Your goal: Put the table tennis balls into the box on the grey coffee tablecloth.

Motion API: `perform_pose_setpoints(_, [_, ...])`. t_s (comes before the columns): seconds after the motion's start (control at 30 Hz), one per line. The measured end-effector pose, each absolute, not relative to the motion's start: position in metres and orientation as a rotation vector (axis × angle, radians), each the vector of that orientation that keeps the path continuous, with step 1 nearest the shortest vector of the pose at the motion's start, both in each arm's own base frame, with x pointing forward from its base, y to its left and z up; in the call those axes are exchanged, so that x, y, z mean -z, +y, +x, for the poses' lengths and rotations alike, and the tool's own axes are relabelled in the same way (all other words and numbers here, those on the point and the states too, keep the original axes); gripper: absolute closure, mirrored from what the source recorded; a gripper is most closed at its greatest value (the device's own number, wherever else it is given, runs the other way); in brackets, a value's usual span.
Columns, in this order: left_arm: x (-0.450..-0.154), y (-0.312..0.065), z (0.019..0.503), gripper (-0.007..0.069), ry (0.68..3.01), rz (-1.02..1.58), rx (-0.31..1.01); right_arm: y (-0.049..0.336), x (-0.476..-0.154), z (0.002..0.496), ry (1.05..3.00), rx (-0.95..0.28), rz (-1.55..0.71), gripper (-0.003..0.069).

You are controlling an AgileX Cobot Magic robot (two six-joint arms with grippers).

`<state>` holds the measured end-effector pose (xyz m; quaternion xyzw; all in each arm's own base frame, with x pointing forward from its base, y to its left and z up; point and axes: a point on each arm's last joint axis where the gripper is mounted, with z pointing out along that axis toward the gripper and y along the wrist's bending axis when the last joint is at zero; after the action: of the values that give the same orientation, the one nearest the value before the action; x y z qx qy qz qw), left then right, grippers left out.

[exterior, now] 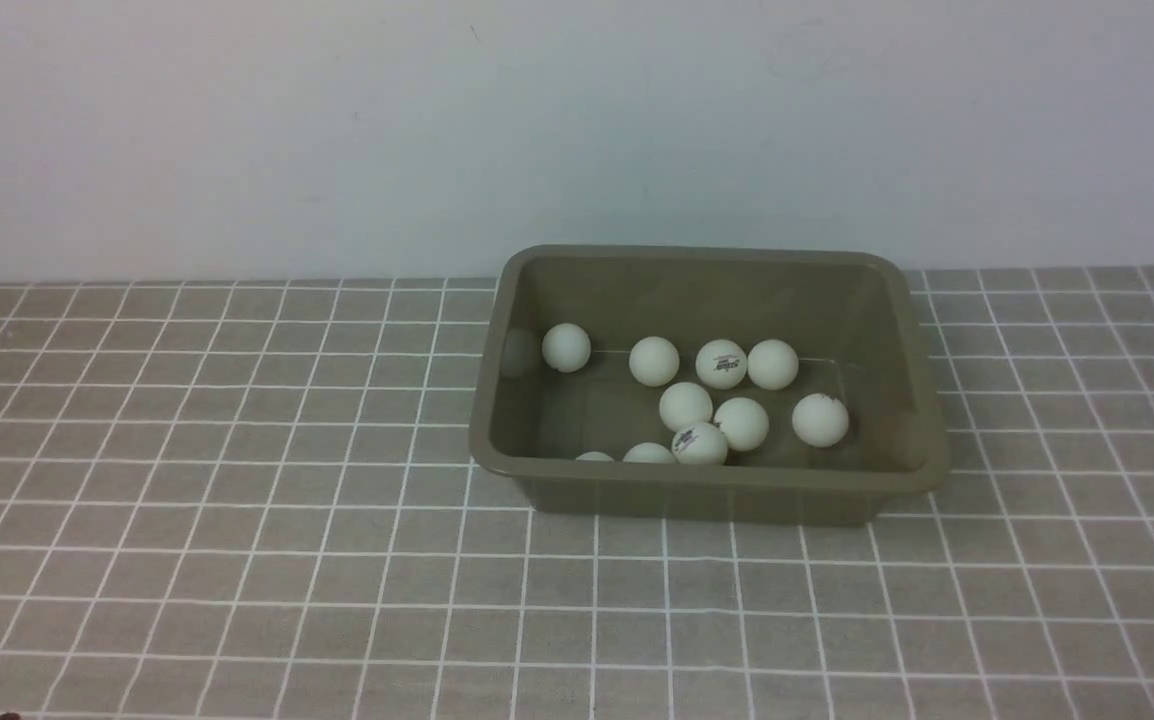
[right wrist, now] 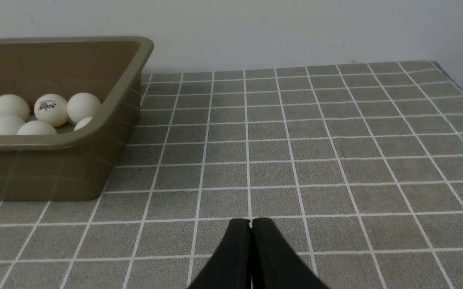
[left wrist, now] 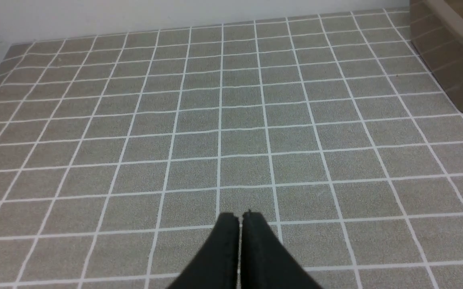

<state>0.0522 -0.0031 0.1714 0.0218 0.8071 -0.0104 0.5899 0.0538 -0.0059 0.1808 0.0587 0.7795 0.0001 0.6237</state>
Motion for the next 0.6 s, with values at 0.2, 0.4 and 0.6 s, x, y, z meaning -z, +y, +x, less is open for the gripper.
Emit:
perform_pose_setpoints(0.2, [-0.1714, -0.003, 0.0522, 0.063, 1.879, 0.05, 0.023, -0.0058, -0.1809, 0.0539, 1.785, 0.0, 0.133, 0.0673])
perform_pose_setpoints(0.4, [-0.1714, -0.003, 0.0522, 0.063, 1.879, 0.05, 0.023, -0.0058, -0.181, 0.0539, 1.784, -0.001, 0.133, 0.0673])
perform_pose_setpoints(0.6, [-0.1714, -0.003, 0.0522, 0.063, 1.879, 0.05, 0.023, -0.0058, -0.1811, 0.0539, 1.783, -0.001, 0.133, 0.0673])
